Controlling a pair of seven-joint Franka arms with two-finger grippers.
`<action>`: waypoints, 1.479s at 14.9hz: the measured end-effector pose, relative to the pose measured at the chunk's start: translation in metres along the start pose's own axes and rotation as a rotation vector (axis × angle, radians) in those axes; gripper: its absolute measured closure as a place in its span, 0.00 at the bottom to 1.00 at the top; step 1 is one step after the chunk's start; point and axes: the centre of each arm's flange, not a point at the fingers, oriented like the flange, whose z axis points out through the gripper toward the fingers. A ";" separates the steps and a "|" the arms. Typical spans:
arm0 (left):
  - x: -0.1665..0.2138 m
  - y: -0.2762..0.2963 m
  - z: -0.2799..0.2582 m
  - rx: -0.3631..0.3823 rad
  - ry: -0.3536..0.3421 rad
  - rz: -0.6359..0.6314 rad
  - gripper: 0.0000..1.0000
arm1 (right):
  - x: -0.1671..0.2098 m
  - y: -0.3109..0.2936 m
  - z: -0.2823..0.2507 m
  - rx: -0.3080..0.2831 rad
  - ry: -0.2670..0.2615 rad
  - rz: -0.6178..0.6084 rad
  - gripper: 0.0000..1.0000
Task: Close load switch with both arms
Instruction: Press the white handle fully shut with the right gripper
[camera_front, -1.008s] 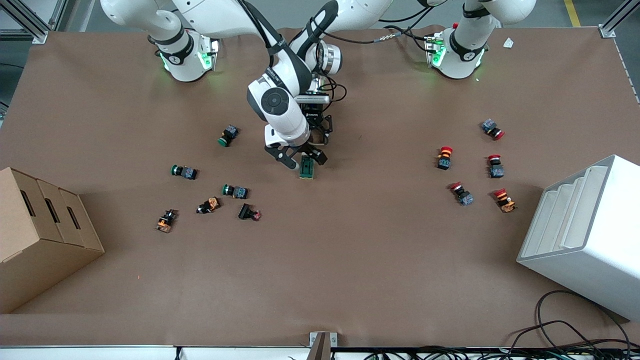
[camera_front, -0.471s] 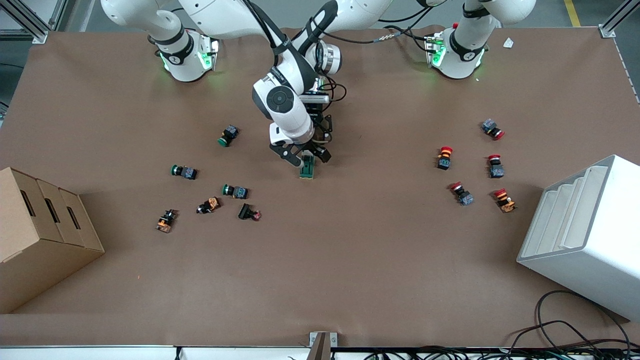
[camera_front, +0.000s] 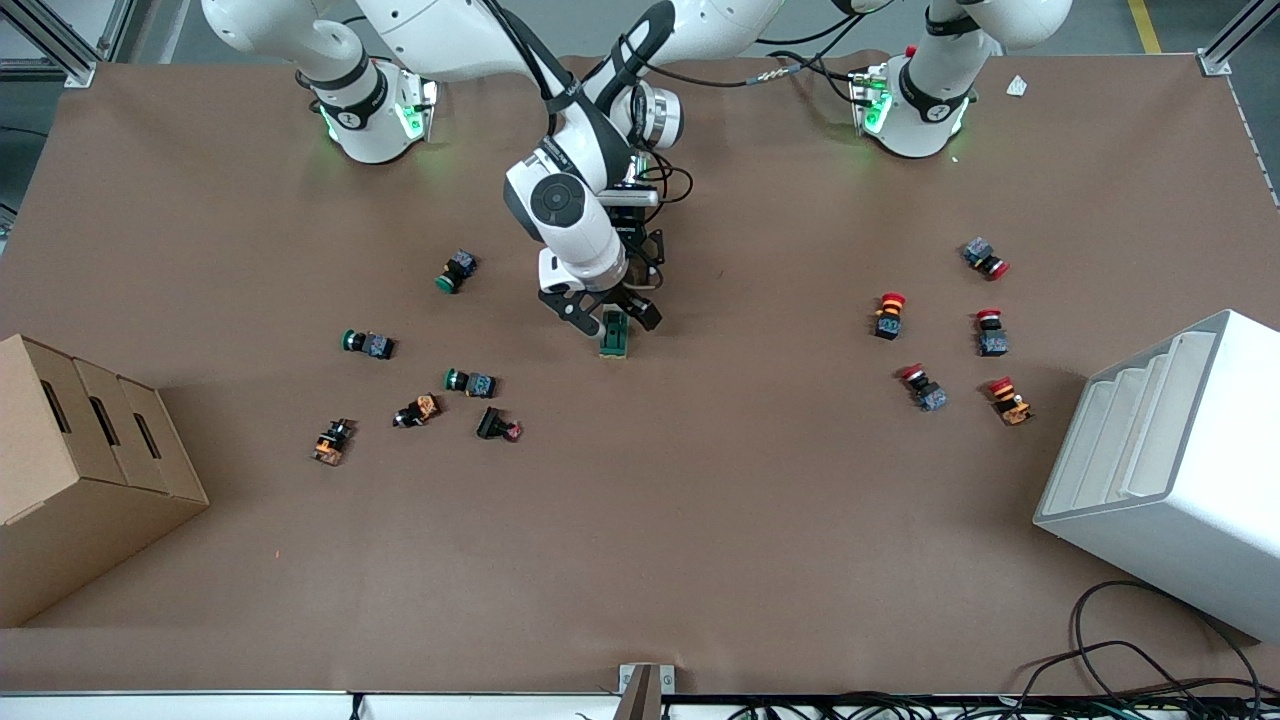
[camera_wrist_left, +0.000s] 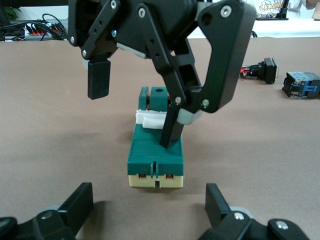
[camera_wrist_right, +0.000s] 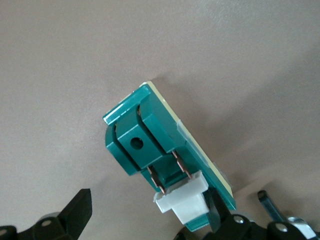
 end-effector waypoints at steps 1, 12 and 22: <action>0.000 0.000 0.000 0.000 0.000 0.000 0.00 | 0.002 -0.001 -0.001 0.001 -0.002 0.009 0.00; 0.000 0.000 0.000 0.000 0.001 -0.001 0.00 | 0.035 -0.030 -0.035 0.025 -0.014 0.076 0.00; 0.000 0.000 0.000 0.000 0.001 -0.001 0.00 | 0.041 -0.042 -0.018 0.034 -0.008 0.079 0.00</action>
